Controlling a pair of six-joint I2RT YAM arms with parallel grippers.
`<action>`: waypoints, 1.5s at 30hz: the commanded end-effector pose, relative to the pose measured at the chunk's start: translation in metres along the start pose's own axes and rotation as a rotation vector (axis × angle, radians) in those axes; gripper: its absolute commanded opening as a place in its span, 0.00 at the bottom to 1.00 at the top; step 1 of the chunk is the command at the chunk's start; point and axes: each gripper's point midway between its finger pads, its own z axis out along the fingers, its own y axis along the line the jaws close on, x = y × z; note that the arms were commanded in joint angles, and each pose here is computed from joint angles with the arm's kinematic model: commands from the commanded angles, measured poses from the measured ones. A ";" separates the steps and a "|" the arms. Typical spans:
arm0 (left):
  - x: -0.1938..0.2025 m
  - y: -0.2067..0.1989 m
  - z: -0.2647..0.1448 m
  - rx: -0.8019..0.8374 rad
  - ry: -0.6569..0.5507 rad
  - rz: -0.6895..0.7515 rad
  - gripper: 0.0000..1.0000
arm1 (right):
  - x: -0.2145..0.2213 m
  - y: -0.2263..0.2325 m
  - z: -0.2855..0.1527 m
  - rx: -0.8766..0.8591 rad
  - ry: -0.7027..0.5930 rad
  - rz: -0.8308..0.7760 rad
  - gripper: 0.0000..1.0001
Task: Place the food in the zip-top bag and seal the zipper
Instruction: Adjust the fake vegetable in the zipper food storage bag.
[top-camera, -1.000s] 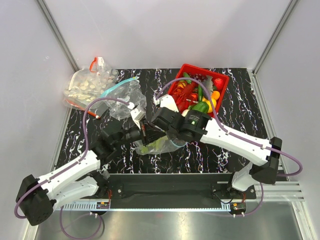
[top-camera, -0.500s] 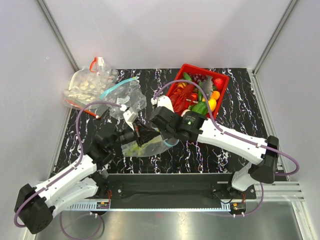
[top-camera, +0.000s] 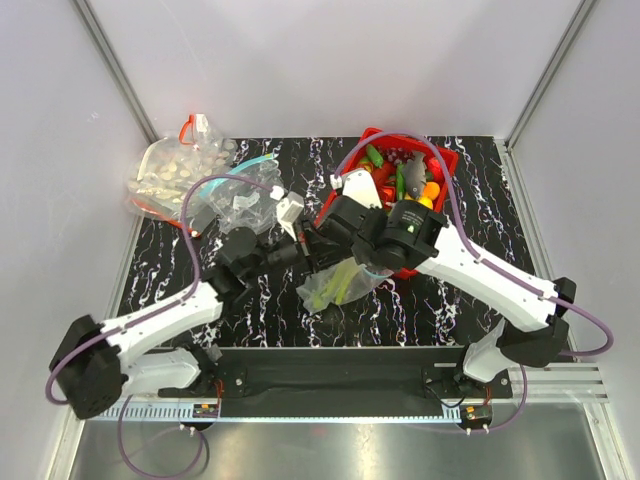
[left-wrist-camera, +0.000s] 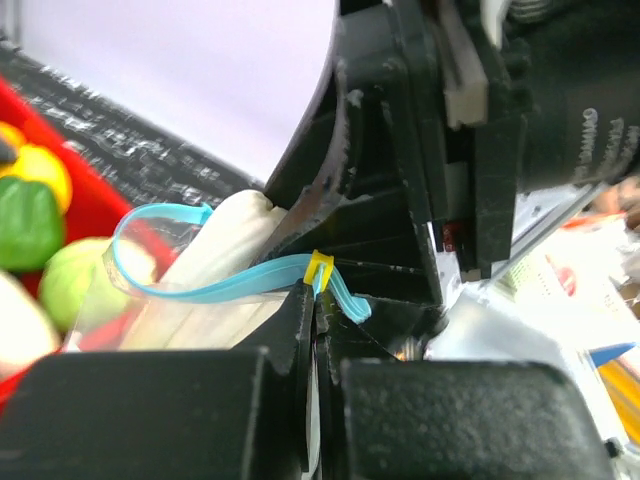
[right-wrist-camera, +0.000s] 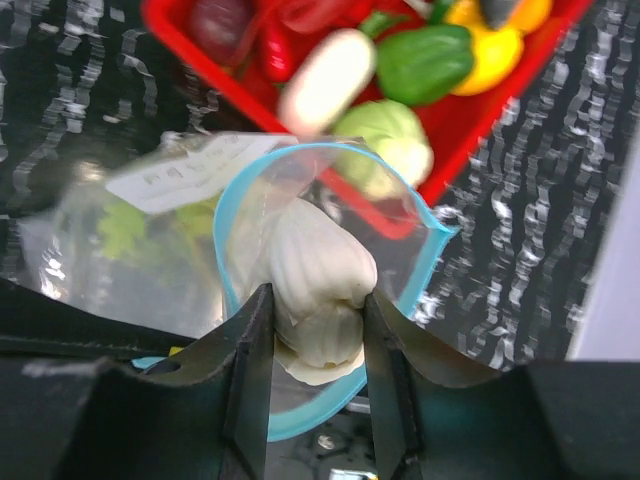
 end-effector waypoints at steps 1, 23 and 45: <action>-0.037 -0.045 0.026 0.179 -0.182 -0.010 0.00 | 0.033 -0.040 -0.012 0.143 0.128 -0.102 0.00; -0.034 -0.093 0.152 0.483 -0.387 -0.082 0.00 | 0.018 -0.149 -0.023 0.375 0.074 -0.301 0.03; 0.054 -0.003 0.074 0.256 -0.085 0.097 0.00 | 0.100 -0.060 0.031 0.132 0.160 -0.112 0.00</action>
